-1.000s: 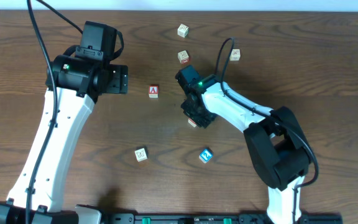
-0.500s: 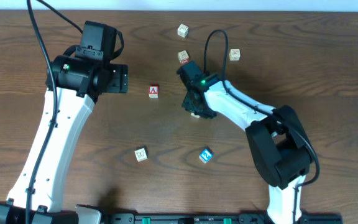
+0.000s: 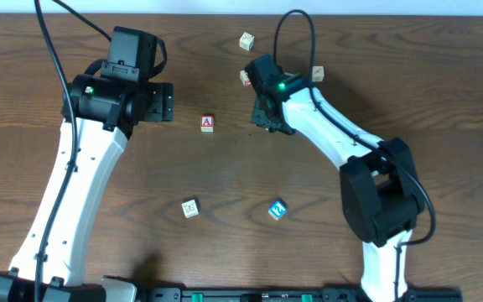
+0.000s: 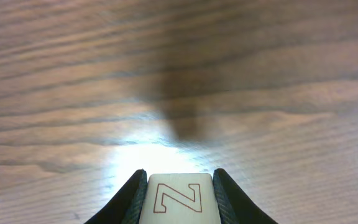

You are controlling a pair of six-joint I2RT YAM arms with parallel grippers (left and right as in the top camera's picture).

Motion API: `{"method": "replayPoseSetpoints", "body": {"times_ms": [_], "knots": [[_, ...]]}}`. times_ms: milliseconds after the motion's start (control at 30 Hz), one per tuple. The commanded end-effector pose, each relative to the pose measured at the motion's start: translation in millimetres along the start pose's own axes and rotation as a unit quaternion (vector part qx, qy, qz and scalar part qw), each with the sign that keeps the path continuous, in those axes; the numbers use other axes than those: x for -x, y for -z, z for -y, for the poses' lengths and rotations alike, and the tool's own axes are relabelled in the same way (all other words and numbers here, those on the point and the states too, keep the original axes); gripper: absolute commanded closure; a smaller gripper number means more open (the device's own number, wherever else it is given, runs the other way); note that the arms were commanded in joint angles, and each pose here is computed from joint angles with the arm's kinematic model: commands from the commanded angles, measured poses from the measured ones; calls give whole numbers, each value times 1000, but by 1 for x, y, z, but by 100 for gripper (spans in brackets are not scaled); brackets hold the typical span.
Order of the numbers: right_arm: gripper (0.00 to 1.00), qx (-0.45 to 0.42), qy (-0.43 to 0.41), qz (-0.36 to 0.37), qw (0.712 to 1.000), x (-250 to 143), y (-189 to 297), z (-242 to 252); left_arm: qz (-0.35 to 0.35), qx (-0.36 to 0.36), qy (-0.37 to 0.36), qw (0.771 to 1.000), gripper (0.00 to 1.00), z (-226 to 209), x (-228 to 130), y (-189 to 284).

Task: Spell out Ai2
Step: 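Carry the 'I' block and place it right of the 'A' block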

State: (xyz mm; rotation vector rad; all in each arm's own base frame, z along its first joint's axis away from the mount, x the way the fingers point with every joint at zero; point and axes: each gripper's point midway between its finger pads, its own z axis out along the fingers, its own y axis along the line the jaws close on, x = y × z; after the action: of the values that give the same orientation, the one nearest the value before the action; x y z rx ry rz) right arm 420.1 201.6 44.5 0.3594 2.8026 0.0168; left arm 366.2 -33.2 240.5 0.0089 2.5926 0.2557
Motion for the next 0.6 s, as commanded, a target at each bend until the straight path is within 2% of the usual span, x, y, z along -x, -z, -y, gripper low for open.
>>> {"method": "replayPoseSetpoints", "body": {"times_ms": [0, 267, 567], "knots": [[71, -17, 30, 4, 999, -3, -9, -6, -3, -1, -5, 1000, 5, 0, -1, -2], [70, -5, 51, -18, 999, -24, -27, -25, -3, -1, -5, 1000, 5, 0, -1, -2], [70, 38, 45, -12, 998, -23, -26, -46, -3, -1, -5, 1000, 5, 0, -1, -2]]}}
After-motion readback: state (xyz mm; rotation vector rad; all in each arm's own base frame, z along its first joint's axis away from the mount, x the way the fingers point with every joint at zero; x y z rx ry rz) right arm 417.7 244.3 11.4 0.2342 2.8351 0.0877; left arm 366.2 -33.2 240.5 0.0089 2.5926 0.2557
